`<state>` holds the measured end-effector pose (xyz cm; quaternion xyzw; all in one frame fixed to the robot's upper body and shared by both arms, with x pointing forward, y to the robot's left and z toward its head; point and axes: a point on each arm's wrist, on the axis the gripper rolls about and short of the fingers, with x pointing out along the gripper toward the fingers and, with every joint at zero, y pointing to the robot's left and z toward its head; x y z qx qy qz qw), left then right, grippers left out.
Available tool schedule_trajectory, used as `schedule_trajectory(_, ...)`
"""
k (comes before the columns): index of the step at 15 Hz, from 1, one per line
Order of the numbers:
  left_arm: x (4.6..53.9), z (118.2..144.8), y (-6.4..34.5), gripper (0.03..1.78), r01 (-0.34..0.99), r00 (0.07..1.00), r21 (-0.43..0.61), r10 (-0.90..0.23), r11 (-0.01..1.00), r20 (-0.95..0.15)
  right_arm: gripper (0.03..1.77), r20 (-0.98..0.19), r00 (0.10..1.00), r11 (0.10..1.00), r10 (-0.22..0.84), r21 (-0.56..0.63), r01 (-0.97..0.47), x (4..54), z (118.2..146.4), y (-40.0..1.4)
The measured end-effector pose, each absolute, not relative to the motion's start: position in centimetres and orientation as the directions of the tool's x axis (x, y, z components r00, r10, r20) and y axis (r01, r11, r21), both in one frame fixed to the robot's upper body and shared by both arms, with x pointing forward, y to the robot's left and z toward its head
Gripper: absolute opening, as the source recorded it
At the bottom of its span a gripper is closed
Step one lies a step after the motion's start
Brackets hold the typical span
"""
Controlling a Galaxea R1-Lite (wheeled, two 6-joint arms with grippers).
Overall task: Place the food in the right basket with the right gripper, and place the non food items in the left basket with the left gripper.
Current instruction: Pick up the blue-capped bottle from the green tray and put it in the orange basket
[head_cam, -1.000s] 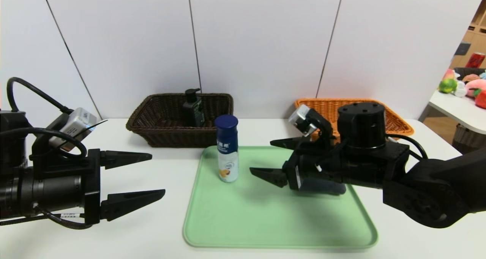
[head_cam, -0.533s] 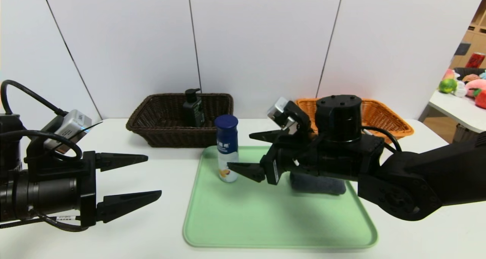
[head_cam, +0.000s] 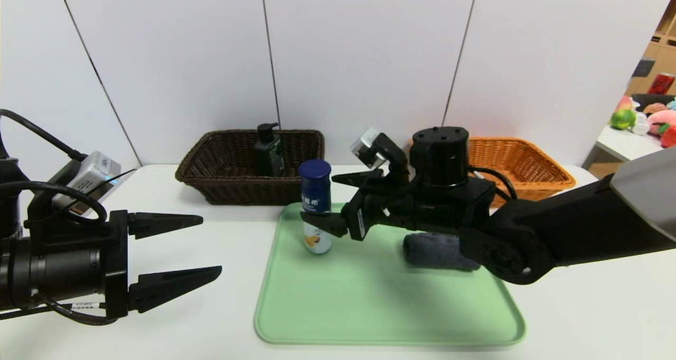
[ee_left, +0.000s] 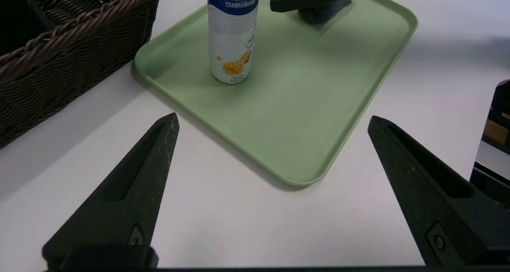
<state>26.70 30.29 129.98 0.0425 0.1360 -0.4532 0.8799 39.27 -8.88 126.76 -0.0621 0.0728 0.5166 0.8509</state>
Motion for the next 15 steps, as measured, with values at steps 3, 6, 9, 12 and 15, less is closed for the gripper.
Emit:
schedule_trajectory(3,26.7,130.1,30.3,1.69,0.810,0.553,-0.045,-0.786,0.585,-0.275,1.70,-0.175,0.449,0.450,0.876,-0.035,-0.892,39.8,126.8,-8.0)
schedule_trajectory(6,26.7,130.1,30.3,1.69,0.806,0.557,-0.045,-0.783,0.590,-0.278,1.70,-0.174,0.444,0.445,0.879,-0.037,-0.895,40.1,126.5,-7.3)
schedule_trajectory(9,26.7,129.9,30.3,1.69,0.804,0.558,-0.048,-0.781,0.592,-0.282,1.70,-0.179,0.441,0.442,0.880,-0.034,-0.896,40.2,126.2,-7.1)
schedule_trajectory(12,26.7,129.9,30.3,1.69,0.804,0.558,-0.049,-0.780,0.593,-0.283,1.45,-0.179,0.443,0.446,0.878,-0.025,-0.894,40.2,126.2,-7.1)
schedule_trajectory(15,26.8,129.9,30.3,1.69,0.804,0.558,-0.050,-0.780,0.593,-0.284,1.01,-0.178,0.445,0.448,0.878,-0.023,-0.894,40.2,126.2,-7.1)
